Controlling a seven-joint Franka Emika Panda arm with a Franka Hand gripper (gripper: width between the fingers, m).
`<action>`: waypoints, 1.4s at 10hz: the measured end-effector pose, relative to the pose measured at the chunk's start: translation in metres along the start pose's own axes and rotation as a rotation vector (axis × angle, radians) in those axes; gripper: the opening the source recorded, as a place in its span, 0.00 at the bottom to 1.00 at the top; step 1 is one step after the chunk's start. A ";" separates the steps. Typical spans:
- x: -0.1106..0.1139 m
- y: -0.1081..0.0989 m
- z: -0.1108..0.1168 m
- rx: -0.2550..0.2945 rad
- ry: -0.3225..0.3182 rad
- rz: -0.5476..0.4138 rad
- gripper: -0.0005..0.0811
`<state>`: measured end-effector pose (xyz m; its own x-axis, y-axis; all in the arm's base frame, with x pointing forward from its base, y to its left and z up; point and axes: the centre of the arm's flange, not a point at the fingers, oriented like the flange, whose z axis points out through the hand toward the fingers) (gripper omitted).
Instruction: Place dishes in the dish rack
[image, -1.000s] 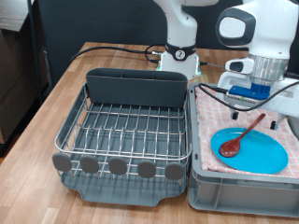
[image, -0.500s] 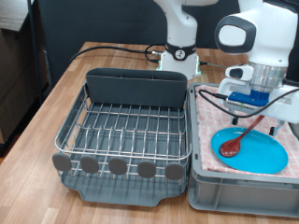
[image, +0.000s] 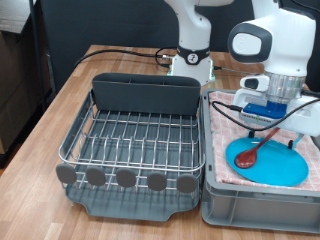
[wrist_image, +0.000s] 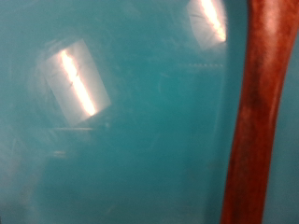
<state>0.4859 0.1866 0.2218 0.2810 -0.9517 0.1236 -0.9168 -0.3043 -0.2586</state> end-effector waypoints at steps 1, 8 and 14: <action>0.000 0.000 0.001 0.003 -0.001 0.002 0.99; -0.002 0.001 0.003 0.005 0.006 0.013 0.22; -0.004 -0.012 -0.023 0.008 0.047 0.021 0.12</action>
<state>0.4891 0.1952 0.2462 0.2476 -0.9551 0.1629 -0.9201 -0.2845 -0.2694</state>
